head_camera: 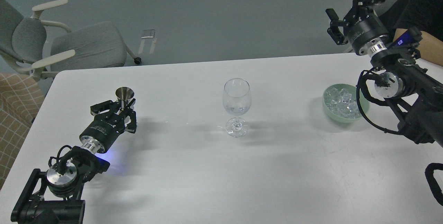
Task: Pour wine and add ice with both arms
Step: 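Carry the jigger back with the left gripper and set it down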
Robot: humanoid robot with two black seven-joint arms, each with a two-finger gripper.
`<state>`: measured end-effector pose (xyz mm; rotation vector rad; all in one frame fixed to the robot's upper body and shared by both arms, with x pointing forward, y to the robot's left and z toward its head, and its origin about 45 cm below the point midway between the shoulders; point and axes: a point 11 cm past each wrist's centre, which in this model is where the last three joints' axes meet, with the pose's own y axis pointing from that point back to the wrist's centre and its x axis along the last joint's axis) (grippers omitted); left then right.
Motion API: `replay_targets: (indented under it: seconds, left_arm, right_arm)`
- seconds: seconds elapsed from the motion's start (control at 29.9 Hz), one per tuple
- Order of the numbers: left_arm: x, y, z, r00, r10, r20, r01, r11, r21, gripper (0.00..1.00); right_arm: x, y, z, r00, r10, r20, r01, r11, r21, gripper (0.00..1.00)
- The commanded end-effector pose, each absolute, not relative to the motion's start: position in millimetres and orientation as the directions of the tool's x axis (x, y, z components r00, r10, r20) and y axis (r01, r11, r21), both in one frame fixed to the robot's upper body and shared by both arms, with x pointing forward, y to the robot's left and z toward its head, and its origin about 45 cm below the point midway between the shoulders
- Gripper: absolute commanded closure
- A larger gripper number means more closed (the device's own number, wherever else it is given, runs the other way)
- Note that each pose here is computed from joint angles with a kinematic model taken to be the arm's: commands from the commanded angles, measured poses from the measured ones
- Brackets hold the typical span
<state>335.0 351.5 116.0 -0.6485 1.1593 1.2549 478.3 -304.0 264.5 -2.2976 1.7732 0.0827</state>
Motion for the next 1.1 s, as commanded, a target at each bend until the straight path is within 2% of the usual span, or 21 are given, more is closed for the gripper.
replay_targets:
  seconds: [0.0,0.3,0.4,0.47,0.57,0.97,1.07]
  left_arm:
    - [334.8,350.3,115.3,-0.096,0.384,-0.918,-0.945,0.255,0.206,0.71]
    - [334.3,347.2,112.1,-0.103,0.389,-0.916,-0.942,0.258,0.216,0.67]
    - [334.0,347.4,111.2,-0.106,0.392,-0.914,-0.941,0.258,0.220,0.62]
    - [333.7,347.4,110.5,-0.109,0.393,-0.913,-0.940,0.259,0.224,0.52]
    - [333.7,347.3,110.6,-0.108,0.394,-0.913,-0.940,0.259,0.223,0.42]
    - [333.6,351.8,112.1,-0.108,0.404,-0.908,-0.939,0.257,0.227,0.17]
    - [333.4,353.2,112.5,-0.108,0.408,-0.906,-0.938,0.260,0.229,0.03]
  right_arm:
    - [478.2,-302.9,263.6,0.264,-0.946,-0.188,-0.960,-0.238,-0.151,0.00]
    - [477.0,-300.4,259.6,0.272,-0.946,-0.178,-0.958,-0.250,-0.137,0.00]
    - [476.9,-300.2,259.3,0.273,-0.946,-0.177,-0.958,-0.251,-0.136,0.00]
    - [476.6,-300.4,258.5,0.272,-0.946,-0.177,-0.959,-0.251,-0.135,0.00]
    - [476.3,-301.3,258.0,0.271,-0.946,-0.177,-0.959,-0.249,-0.133,0.00]
    - [476.7,-301.4,258.7,0.269,-0.947,-0.175,-0.960,-0.247,-0.134,0.00]
    - [476.3,-302.3,258.2,0.267,-0.948,-0.175,-0.960,-0.246,-0.133,0.00]
